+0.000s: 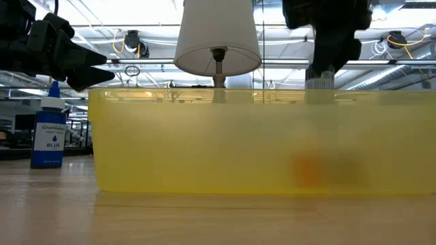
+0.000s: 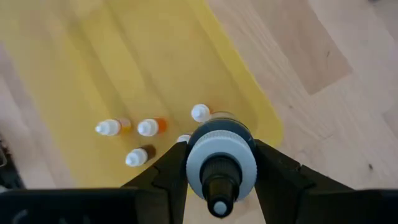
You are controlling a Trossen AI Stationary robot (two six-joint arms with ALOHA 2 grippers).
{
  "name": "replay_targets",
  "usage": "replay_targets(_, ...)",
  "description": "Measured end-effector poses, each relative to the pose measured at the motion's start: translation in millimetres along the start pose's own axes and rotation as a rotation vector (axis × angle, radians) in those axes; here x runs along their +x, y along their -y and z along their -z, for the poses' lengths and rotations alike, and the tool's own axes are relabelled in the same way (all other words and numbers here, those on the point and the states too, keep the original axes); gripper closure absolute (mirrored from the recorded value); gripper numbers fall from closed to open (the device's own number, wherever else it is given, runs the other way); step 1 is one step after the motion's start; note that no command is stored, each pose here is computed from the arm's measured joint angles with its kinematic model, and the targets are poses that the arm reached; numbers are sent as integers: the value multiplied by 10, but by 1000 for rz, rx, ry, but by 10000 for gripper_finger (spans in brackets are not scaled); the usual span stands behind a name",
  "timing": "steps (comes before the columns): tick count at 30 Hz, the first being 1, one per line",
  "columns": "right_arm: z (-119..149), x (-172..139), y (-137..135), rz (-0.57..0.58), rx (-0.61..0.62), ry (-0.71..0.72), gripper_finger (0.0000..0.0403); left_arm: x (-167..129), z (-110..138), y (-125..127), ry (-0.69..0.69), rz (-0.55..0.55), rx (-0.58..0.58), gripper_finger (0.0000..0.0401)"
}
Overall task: Pick & Place food coloring
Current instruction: Put the large blue food coloring bottle into the transparent bin
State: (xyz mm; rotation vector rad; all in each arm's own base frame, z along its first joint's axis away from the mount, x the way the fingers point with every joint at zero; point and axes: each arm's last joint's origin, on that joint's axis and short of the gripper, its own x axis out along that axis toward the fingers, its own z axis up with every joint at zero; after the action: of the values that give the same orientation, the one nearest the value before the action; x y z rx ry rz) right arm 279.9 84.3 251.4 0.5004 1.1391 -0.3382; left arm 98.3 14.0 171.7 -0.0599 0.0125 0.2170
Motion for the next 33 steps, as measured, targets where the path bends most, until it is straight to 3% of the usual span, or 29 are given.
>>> replay_targets(15,-32,153,-6,19,-18,-35,267,0,0,0,0,0,0,36)
replay_targets(31,-85,538,27,56,-25,-163,267,0,0,0,0,0,0,36)
replay_targets(33,-98,526,45,58,-6,-161,251,0,0,0,0,0,0,36)
